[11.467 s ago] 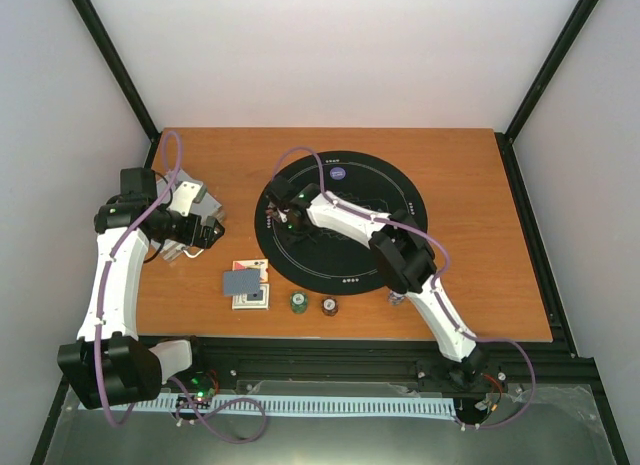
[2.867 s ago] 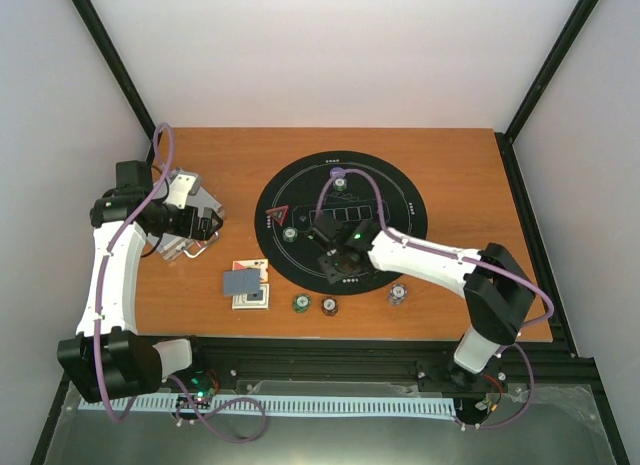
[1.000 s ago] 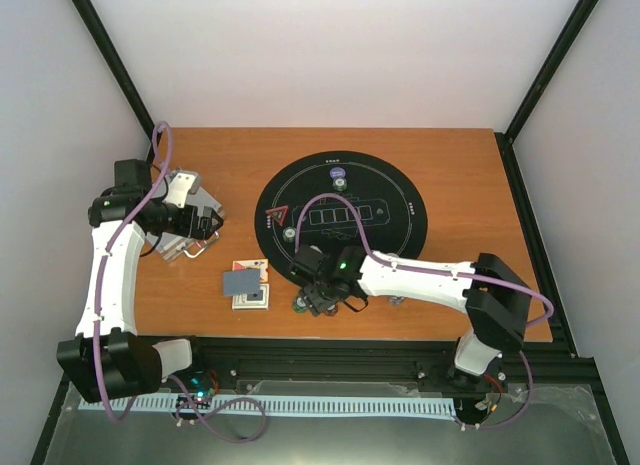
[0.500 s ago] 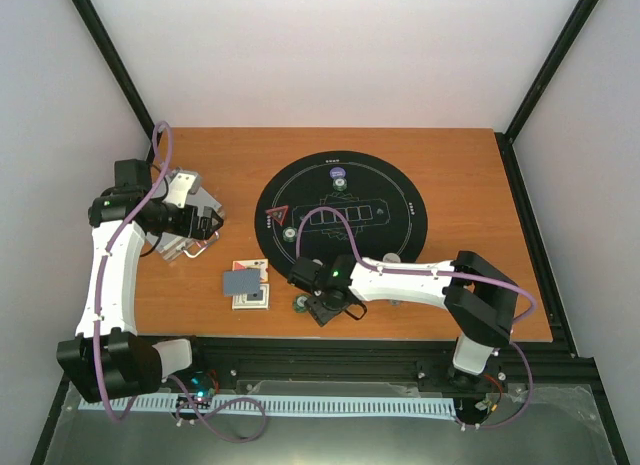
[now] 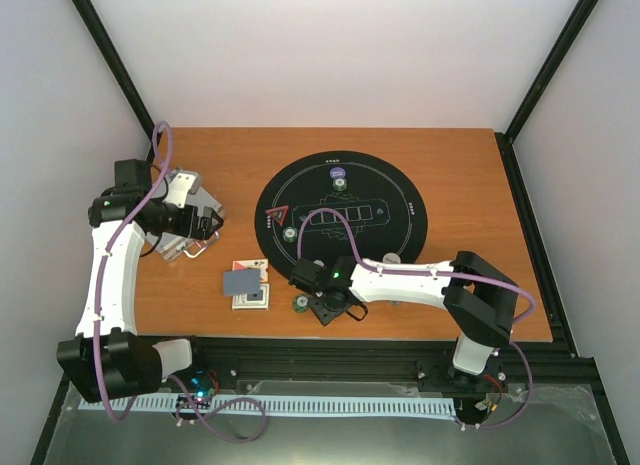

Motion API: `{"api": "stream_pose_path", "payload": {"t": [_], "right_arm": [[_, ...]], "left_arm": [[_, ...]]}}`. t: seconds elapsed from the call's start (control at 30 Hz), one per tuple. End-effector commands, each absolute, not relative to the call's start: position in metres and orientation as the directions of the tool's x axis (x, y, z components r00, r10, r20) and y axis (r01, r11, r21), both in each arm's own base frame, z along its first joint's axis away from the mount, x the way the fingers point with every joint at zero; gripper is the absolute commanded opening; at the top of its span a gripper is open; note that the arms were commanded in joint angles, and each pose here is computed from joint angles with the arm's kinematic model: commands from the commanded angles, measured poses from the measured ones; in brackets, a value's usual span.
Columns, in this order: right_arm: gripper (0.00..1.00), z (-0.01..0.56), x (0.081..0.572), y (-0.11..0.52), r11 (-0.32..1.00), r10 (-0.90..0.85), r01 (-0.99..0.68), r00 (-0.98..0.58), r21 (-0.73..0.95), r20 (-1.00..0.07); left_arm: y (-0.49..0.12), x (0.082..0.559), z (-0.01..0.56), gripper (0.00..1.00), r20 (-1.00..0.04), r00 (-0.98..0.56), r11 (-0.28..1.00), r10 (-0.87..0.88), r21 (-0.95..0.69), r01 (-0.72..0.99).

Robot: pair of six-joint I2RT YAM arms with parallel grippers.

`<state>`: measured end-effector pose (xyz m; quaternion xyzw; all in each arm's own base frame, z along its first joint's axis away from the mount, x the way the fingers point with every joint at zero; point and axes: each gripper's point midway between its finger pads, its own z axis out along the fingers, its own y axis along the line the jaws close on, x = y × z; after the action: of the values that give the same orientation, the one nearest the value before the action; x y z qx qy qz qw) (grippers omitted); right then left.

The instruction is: Distribute texas hold em gaming equipment

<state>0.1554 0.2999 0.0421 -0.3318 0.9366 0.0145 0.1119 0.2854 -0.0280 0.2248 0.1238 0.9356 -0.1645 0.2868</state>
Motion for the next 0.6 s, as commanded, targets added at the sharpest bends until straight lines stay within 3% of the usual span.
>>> {"api": "stream_pose_path", "payload": {"t": [0.0, 0.57], "right_arm": [[0.6, 0.0446, 0.1609, 0.3049, 0.781, -0.617, -0.621, -0.748, -0.07, -0.243], [0.46, 0.0457, 0.1668, 0.3095, 0.778, -0.622, -0.623, -0.744, -0.082, -0.246]], "left_arm": [[-0.0281, 0.2858, 0.2388, 1.0, -0.605, -0.783, 0.913, 0.144, -0.225, 0.341], [-0.0289, 0.2844, 0.2376, 1.0, -0.605, -0.783, 0.911, 0.146, -0.227, 0.345]]}}
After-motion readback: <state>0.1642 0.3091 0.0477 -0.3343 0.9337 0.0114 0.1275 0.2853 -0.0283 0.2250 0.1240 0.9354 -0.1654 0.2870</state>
